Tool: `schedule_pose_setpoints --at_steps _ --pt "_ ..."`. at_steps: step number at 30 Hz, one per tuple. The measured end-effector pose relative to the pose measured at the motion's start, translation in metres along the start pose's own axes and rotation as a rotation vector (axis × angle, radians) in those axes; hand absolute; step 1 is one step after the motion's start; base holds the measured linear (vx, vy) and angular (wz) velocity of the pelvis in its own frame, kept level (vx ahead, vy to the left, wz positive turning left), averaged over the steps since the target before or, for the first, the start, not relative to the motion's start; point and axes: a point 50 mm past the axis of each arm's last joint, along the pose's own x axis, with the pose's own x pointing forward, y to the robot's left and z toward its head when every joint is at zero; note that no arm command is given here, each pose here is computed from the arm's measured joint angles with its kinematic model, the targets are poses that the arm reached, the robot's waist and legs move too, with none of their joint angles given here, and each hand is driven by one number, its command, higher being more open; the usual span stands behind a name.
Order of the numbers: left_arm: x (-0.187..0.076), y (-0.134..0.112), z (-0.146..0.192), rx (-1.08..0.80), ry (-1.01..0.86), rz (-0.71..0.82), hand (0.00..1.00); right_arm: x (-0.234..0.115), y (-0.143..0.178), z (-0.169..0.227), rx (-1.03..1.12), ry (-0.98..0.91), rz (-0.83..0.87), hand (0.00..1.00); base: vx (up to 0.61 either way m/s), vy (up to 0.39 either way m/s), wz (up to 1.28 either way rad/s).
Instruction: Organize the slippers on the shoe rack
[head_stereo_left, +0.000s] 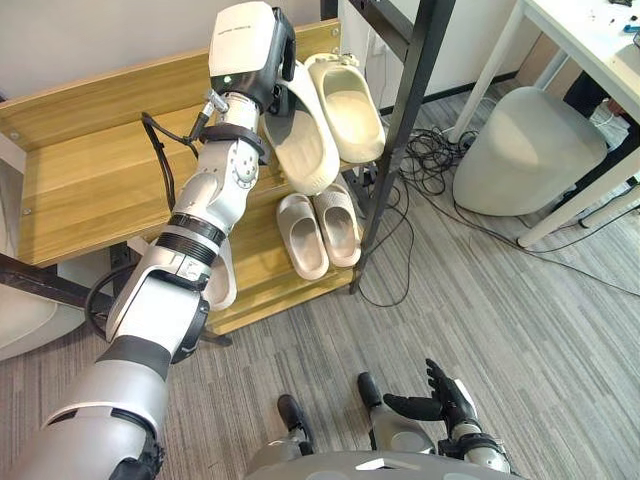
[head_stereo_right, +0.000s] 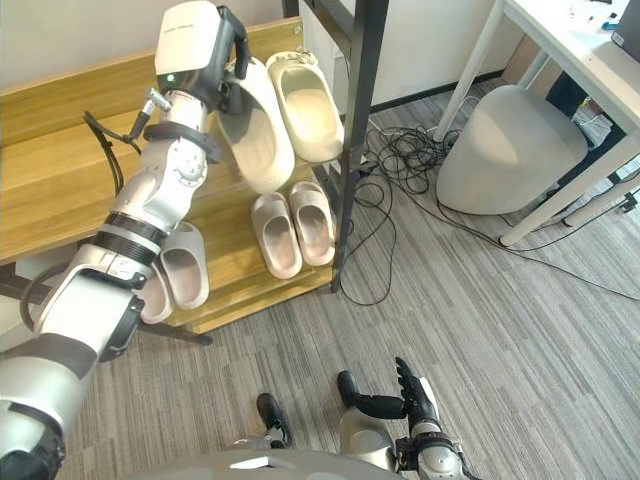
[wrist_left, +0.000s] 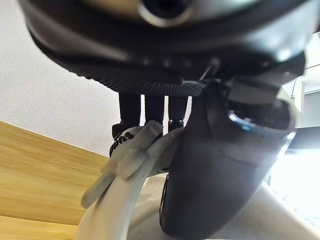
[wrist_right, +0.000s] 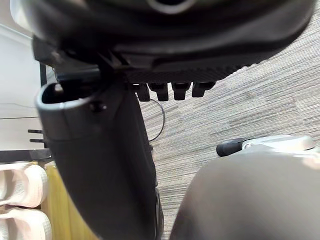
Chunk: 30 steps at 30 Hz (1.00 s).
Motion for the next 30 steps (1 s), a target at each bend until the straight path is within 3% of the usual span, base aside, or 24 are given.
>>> schedule_pose_setpoints --at_steps 20,21,30 --pt "0.001 0.008 -0.030 0.166 0.052 -0.043 0.00 -0.001 -0.001 -0.001 0.025 0.001 -0.001 1.00 0.02 0.027 -0.02" --pt "0.001 0.008 -0.031 0.167 0.054 -0.044 1.00 -0.001 -0.002 -0.001 0.024 0.001 -0.001 1.00 0.03 0.034 0.05" --pt "-0.004 0.005 -0.036 0.174 0.064 -0.060 1.00 -0.001 -0.002 -0.003 -0.004 0.010 0.013 1.00 0.01 0.027 0.07"
